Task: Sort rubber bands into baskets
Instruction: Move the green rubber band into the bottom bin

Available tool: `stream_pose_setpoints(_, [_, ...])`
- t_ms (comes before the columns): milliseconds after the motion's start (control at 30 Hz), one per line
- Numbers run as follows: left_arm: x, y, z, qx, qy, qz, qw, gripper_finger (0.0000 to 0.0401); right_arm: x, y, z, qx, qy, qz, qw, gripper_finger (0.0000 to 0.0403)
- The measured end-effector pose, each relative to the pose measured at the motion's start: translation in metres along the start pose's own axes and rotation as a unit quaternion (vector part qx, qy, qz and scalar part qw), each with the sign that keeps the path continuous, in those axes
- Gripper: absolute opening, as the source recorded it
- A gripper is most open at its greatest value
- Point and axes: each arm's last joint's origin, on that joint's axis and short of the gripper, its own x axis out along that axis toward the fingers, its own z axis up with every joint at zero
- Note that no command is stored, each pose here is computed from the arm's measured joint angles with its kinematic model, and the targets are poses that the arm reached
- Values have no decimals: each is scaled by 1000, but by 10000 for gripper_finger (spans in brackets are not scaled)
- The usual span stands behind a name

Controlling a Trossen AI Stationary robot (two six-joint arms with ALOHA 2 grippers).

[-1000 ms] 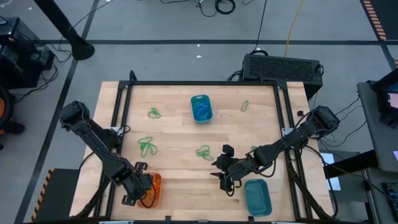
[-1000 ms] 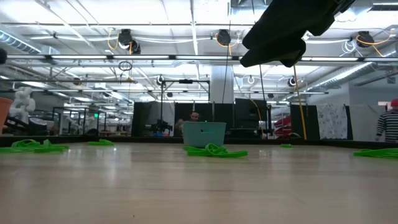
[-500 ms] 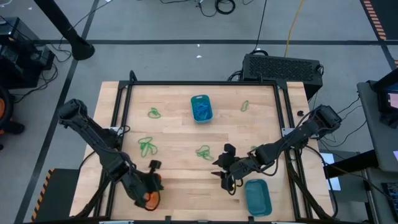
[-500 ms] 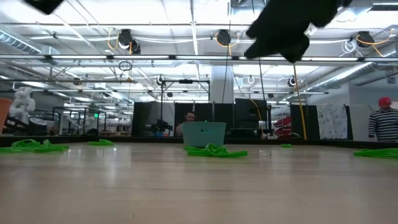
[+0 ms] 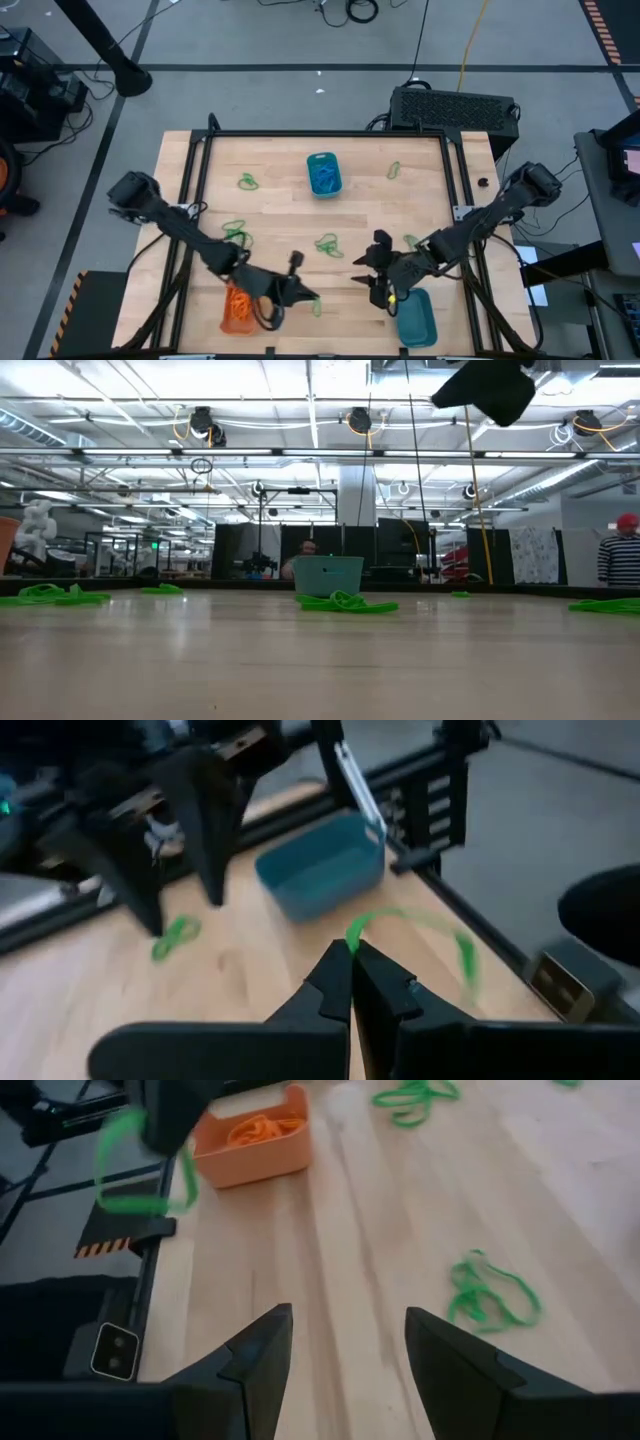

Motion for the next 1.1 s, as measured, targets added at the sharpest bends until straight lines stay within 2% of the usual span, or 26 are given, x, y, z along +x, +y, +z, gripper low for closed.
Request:
stream_pose_setpoints(167, [37, 9, -17, -4, -63, -4, 998, 2, -26, -7, 4, 17, 5, -12, 1000, 187])
stream_pose_setpoints(333, [71, 26, -32, -43, -116, 30, 992, 2, -49, -15, 10, 20, 3, -11, 1000, 187])
stream_pose_setpoints(433, [94, 39, -30, -53, -128, 29, 990, 2, -58, -17, 14, 24, -7, -3, 1000, 187])
stream_pose_setpoints(633, [140, 50, -25, -47, -124, -26, 991, 1, -68, -21, 17, 24, -12, 0, 1000, 187])
stream_pose_setpoints(767, [164, 57, -26, -48, -134, -33, 989, 1, -70, -22, 17, 24, -11, -1, 1000, 187])
stream_pose_setpoints(1100, [213, 58, -27, -57, -155, -58, 985, 1, -69, -26, 19, 12, -18, -22, 1000, 187])
